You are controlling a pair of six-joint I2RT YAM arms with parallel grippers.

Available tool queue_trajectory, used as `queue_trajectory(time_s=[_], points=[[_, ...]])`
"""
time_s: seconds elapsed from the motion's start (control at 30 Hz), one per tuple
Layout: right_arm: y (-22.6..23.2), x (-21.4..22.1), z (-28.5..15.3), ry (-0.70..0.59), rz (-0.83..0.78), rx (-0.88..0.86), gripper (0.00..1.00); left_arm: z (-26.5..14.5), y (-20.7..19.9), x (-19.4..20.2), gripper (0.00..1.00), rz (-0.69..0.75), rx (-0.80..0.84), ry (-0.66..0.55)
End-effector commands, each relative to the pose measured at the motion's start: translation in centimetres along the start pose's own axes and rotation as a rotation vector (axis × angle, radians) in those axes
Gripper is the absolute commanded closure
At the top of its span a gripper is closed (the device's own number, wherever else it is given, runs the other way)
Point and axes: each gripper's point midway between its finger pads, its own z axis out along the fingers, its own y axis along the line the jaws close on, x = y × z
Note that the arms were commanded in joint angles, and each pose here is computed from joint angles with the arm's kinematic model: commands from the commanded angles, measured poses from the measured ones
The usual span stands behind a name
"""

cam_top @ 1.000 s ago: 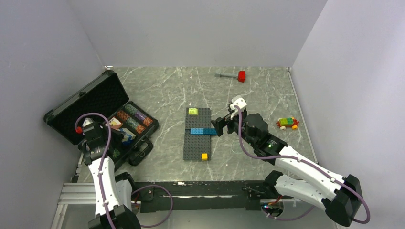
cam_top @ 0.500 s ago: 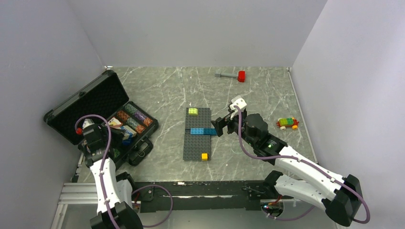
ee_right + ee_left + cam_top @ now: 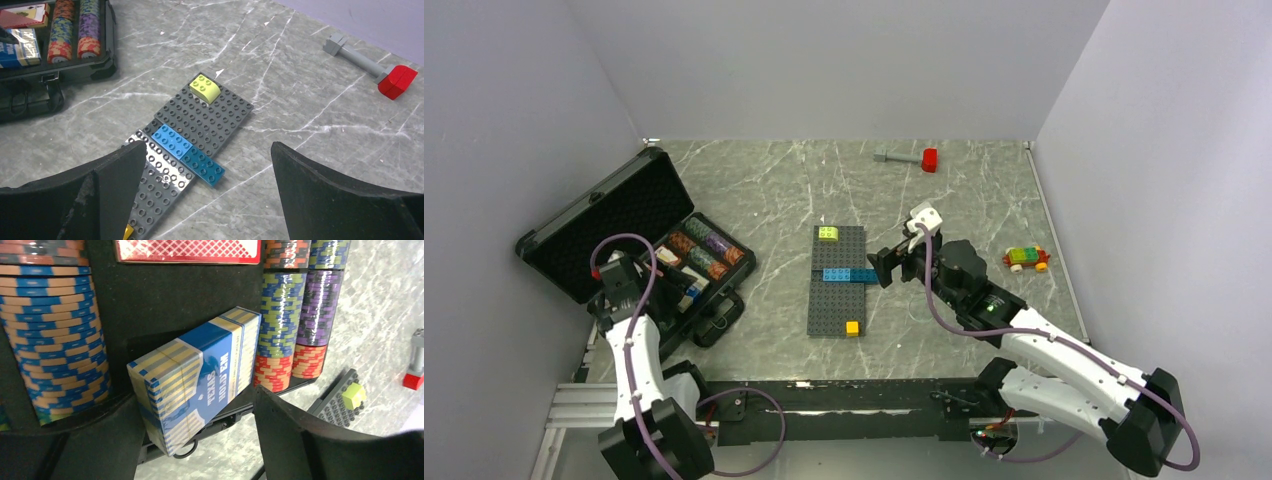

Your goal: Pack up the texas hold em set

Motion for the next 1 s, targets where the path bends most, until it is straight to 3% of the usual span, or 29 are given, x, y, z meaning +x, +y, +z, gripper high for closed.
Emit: queue_trajectory(time_s=[0.0, 0.4, 0.73, 0.97], points=[[-0.2, -1.7, -0.3, -0.071, 0.012, 0.004, 0.00, -1.6, -0.6, -2.5, 0.22, 0.087, -0.040, -0.056], [-0.1, -2.1, -0.9, -0.095, 0.021, -0.001, 0.00, -4.2, -0.8, -7.7, 0.23, 0.313, -0.143, -0.218], [0.0, -2.3, -1.0, -0.100, 0.021, -0.010, 0.00, 0.6, -6.3, -6.5, 0.23, 0.667, -0.029, -0.055], [-0.1, -2.2, -1.2, -0.100, 0.021, -0.004, 0.00, 3.4, -5.9, -5.9, 0.21, 0.712, -0.045, 0.006]])
